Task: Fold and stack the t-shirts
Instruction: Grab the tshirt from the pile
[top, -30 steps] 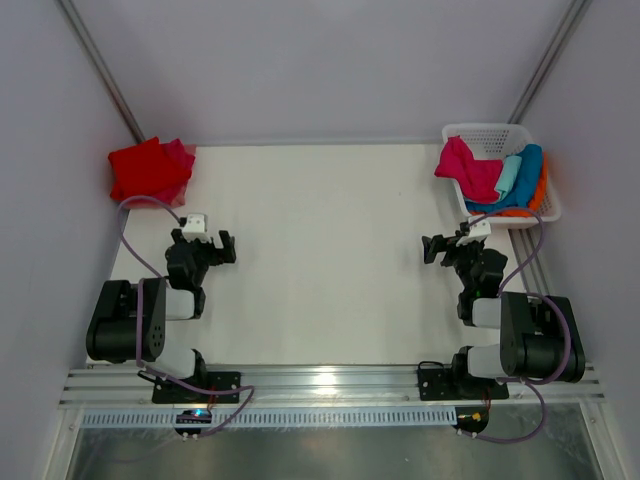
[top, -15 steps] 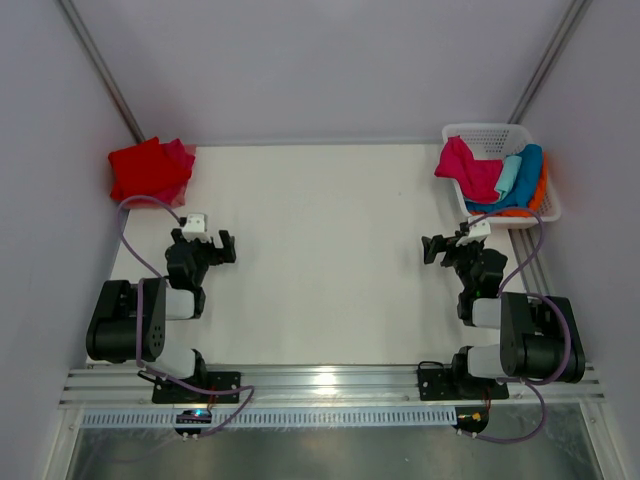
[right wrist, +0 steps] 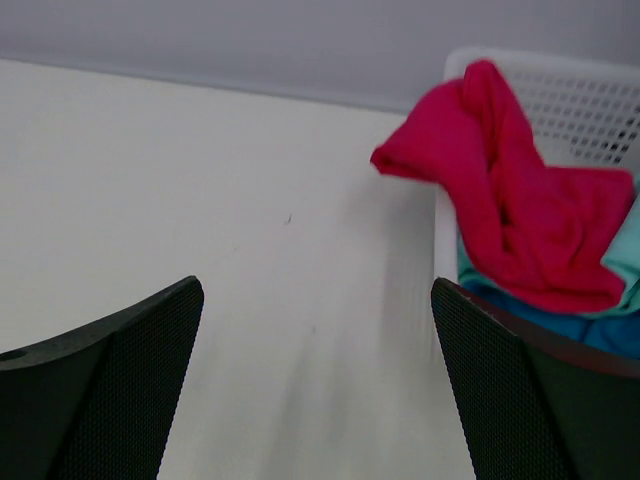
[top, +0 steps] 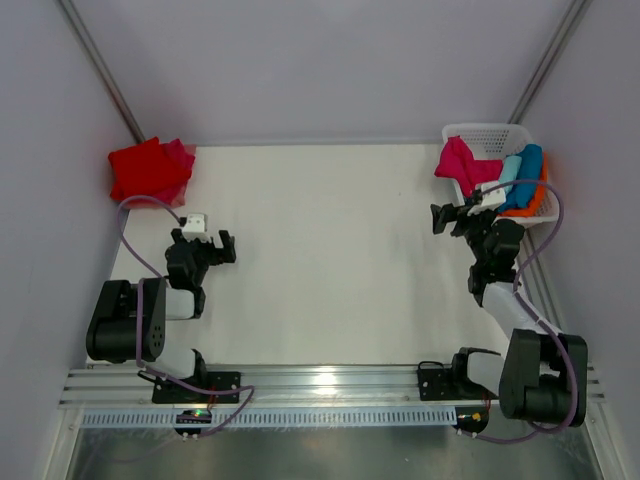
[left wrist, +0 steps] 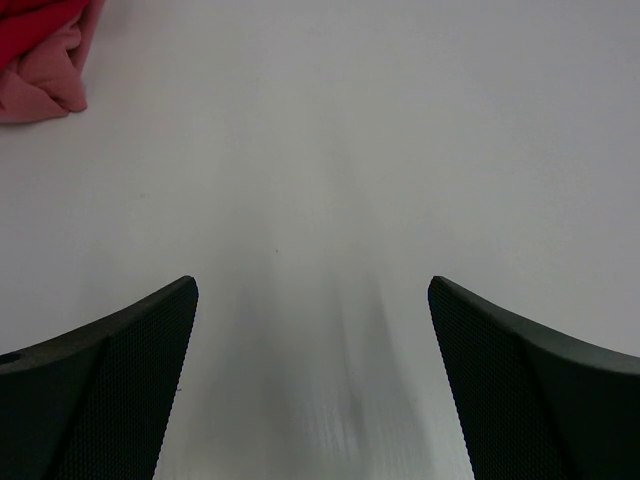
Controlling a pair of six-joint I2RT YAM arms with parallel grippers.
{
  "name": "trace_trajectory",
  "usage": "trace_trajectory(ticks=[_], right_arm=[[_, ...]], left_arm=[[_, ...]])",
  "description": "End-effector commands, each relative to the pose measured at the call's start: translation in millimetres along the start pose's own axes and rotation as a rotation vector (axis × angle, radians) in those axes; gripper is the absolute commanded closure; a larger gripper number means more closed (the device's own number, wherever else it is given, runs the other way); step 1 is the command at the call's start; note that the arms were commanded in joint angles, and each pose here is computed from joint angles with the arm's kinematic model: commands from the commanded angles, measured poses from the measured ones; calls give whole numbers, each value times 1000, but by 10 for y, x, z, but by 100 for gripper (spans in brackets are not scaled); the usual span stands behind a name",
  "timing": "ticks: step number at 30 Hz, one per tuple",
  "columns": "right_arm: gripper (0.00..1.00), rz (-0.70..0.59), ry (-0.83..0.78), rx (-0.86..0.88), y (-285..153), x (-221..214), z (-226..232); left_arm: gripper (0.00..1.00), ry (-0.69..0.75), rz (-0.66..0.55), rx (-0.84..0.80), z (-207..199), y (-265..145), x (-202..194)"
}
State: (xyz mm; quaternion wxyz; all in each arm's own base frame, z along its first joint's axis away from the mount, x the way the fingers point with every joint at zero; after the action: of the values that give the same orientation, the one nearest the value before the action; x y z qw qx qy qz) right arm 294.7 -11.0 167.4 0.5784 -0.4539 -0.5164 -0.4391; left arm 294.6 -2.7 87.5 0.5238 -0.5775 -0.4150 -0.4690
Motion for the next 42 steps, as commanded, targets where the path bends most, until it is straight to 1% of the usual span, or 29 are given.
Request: trace_trajectory(ticks=[1,2,4,7,9,11,12,13,14,15,16,18,19,20,21,23,24,26,27,29,30,32,34,35,36,39,40,41,42], right_arm=[[1,8,-22,46,31,343,24],[1,20,18,66,40,349,54],[1,33,22,98,44,367,82],[1,41,-10,49,2,493,42],[1,51,-69,48,-1,653,18],[1,101,-87,82,-25,669,42],[1,93,-117,108,-8,819,51],[1,146,-93,109,-34,804,60],[1,162,-76,105,-11,839,52],[0,149,-80,113,18,1019,56],[1,228,-52,137,-15,956,81],[1,301,-59,243,66,1043,115],[4,412,-6,368,-4,915,220],[11,451,35,408,20,902,246],[14,523,110,436,82,803,252],[18,562,207,472,119,728,296],[18,583,243,468,131,626,299],[17,542,263,458,166,601,307],[10,539,270,464,129,527,326],[2,491,245,475,93,583,350],[1,485,246,477,81,574,357],[1,498,257,463,97,562,345],[1,547,269,482,104,564,342],[1,572,271,506,140,505,332],[3,576,262,526,155,494,329],[20,603,251,544,147,398,321],[36,605,245,549,139,391,321],[49,604,241,564,126,381,331],[68,607,248,583,95,342,348]], left_arm=[[1,3,-66,15,31,52,173],[1,4,-67,15,31,55,178],[1,3,-66,15,31,52,173],[1,2,-67,15,30,53,176],[1,2,-67,14,26,53,176],[1,3,-66,15,31,53,171],[1,2,-67,15,30,53,176],[1,4,-66,14,26,50,170],[1,2,-67,15,30,53,176],[1,2,-69,15,30,52,180],[1,2,-67,15,30,49,174],[10,3,-67,3,15,49,175],[13,5,-66,0,16,46,169],[16,7,-67,-2,15,44,169],[17,9,-69,-1,15,43,173],[21,9,-70,0,17,43,176],[22,11,-70,0,17,39,174],[24,14,-78,-16,2,40,189],[25,18,-65,-23,-1,41,190],[28,18,-57,-24,1,49,289],[29,9,-2,-29,4,81,318],[29,10,17,-49,-7,100,432],[27,7,48,-70,-18,132,520],[23,15,56,-88,-27,141,552],[21,22,68,-96,-32,149,587],[19,68,106,-113,-13,168,816],[19,91,79,-124,-8,199,1049],[19,86,140,-159,-40,132,1068],[20,87,150,-232,-105,97,1173]])
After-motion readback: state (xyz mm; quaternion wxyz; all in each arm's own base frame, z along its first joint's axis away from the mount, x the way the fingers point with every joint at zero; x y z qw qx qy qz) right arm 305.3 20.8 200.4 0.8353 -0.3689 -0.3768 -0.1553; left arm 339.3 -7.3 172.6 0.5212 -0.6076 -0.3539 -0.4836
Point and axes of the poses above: each gripper's point midway between its finger pads, its own y axis out along the fingers, its own z axis along the line the jaws close on, x = y × z, the point moved 8 cm from there along -y, back along the fingers, and after that the axes turned 3 degrees about y, right-handed, at the moved point
